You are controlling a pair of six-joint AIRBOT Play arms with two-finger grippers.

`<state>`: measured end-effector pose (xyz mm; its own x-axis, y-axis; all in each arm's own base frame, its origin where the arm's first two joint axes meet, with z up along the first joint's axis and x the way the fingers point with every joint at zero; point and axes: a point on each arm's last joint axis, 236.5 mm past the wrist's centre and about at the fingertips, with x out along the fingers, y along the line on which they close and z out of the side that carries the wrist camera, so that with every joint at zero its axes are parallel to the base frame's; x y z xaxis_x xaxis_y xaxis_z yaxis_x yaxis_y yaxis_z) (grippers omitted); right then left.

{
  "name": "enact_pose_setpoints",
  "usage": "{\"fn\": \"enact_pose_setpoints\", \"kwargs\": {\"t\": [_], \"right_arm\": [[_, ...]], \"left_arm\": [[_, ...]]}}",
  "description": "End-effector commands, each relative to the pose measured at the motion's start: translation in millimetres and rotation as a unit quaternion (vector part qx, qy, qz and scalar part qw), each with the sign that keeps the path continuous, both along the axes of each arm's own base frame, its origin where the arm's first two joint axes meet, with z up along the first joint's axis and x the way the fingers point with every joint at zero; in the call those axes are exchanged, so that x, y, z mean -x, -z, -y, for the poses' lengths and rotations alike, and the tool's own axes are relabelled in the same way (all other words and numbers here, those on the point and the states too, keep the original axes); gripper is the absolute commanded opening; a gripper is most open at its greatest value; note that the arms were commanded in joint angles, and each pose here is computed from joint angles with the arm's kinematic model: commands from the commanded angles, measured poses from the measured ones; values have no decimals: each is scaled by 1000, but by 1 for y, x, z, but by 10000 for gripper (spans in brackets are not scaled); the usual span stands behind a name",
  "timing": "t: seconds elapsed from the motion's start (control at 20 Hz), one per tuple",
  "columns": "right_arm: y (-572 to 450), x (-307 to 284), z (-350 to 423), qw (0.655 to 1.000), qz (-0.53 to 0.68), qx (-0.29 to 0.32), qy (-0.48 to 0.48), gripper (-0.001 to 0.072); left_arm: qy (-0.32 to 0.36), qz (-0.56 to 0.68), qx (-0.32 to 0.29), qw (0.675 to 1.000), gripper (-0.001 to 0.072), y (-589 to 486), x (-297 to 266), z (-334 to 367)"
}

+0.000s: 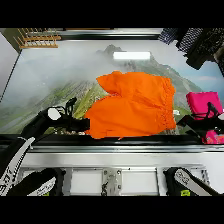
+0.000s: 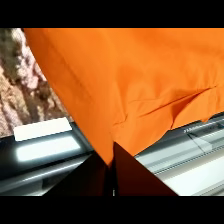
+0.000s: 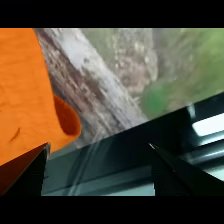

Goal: Fold the clothes and pants, and hang the long-sleeved shirts on hangers.

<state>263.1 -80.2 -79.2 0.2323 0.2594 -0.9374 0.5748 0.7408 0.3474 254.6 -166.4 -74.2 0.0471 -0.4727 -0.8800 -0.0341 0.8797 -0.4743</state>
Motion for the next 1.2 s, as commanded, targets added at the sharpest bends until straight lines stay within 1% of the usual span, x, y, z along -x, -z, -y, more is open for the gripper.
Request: {"fn": "enact_pose_setpoints", "kwargs": {"t": [0.0, 0.15, 0.2, 0.25, 0.35, 0.4, 0.45, 0.5, 0.55, 0.6, 0.75, 0.8, 0.9, 0.95, 1.0, 1.05, 1.15], "right_arm": [[19, -9, -32, 994, 55, -79, 58, 677], [32, -20, -48, 993, 66, -79, 53, 675], [36, -23, -54, 994, 65, -76, 43, 643], [39, -27, -60, 995, 67, -72, 32, 571], [44, -33, -75, 996, 69, -64, 8, 560], [46, -34, -81, 996, 69, -62, -4, 533], [46, -35, -87, 996, 69, -61, -15, 441], [46, -36, -92, 995, 72, -58, -27, 299], [46, -36, -95, 995, 75, -55, -41, 132], [41, -38, -98, 993, 83, -52, -63, 17], [-5, -59, -93, 985, 123, -33, -120, 15], [-34, -71, -90, 979, 147, -21, -137, 15], [-116, -93, -92, 961, 218, -1, -173, 15], [-159, -98, -95, 948, 254, 12, -191, 15], [-204, -99, -99, 935, 290, 25, -201, 15], [-247, -95, -103, 921, 327, 41, -206, 15], [-320, -78, -111, 893, 392, 72, -208, 15]], "left_arm": [[-1, 4, 0, 1000, 7, 0, -3, 0], [-1, 4, 0, 1000, 7, 0, -3, 0], [-1, 4, -1, 1000, 7, 0, -3, 0], [-1, 4, -1, 1000, 7, 0, -3, 0], [-1, 4, -1, 1000, 7, 0, -3, 0], [-1, 4, -1, 1000, 7, 0, -3, 0], [-1, 4, -1, 1000, 7, 0, -3, 0], [-1, 4, -1, 1000, 6, 0, -3, -1], [-1, 5, -1, 1000, 7, 0, -3, -1], [-3, 10, -2, 1000, 7, -1, -5, -2], [-21, 87, -23, 996, 6, -38, -37, -28], [-32, 123, -24, 992, 6, -65, -51, -38], [-63, 227, -13, 972, 6, -155, -81, -58], [-73, 285, -9, 956, 6, -204, -89, -65], [-82, 350, -5, 933, 6, -260, -91, -70], [-86, 413, 0, 907, 6, -316, -85, -73], [-87, 514, 9, 853, 7, -407, -56, -74]]}}
